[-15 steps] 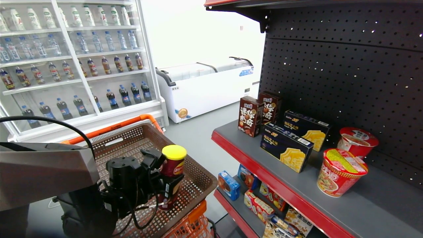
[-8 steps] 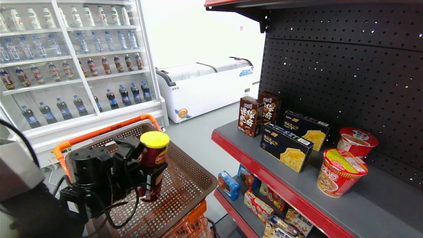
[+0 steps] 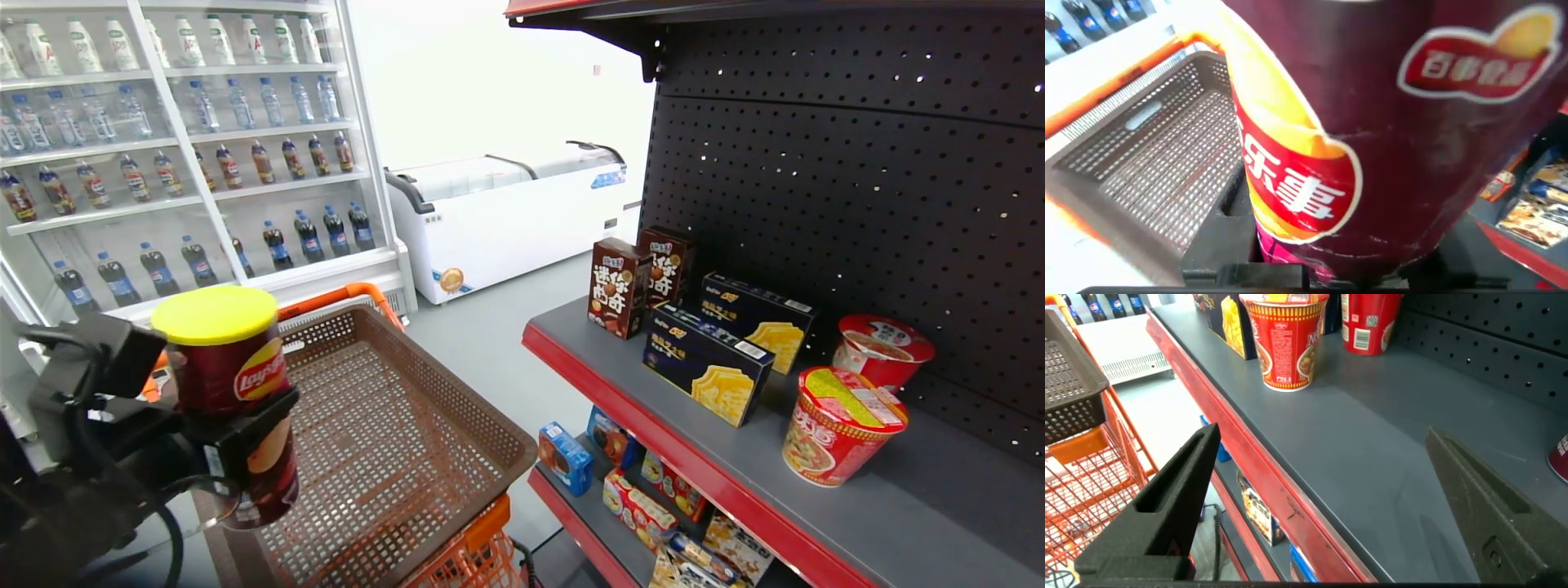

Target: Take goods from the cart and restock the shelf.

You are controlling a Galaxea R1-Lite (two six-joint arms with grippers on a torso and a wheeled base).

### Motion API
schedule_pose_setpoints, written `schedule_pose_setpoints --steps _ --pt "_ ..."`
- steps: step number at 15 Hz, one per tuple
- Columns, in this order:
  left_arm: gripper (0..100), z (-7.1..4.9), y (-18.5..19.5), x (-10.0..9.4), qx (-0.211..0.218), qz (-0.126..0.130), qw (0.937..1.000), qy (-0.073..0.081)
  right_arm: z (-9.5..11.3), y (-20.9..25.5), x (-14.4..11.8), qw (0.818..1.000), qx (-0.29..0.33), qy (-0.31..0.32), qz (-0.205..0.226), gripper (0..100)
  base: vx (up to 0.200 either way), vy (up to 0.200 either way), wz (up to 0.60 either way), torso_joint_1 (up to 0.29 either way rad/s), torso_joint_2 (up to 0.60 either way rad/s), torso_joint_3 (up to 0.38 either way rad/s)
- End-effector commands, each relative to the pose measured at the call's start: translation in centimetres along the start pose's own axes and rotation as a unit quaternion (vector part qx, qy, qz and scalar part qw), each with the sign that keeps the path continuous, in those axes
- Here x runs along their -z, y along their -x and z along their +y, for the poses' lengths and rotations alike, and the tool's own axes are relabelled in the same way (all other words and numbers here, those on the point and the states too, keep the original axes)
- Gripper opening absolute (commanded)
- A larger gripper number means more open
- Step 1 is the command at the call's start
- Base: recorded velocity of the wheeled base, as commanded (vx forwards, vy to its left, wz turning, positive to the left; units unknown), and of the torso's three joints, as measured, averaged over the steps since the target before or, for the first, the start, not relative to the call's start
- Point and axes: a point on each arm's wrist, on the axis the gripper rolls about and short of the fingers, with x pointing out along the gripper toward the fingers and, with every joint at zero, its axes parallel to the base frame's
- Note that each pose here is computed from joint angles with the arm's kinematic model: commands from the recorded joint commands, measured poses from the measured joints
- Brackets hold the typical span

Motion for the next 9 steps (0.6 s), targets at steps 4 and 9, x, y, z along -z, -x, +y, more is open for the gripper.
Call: schedule_pose_setpoints --steps 4,9 --pt "0 -0.1 7.3 -0.8 -0.01 -0.074 0.9972 -0.003 0.0 0.0 0.0 1.0 0.0 0.0 0.0 100 0.0 0.0 0.0 0.0 0.0 0.0" --pt "0 -0.2 10.7 0.4 -0.023 -0.063 0.9977 -0.002 0.0 0.0 0.0 1.0 0.0 0.0 0.0 100 0.0 0.0 0.0 0.0 0.0 0.0"
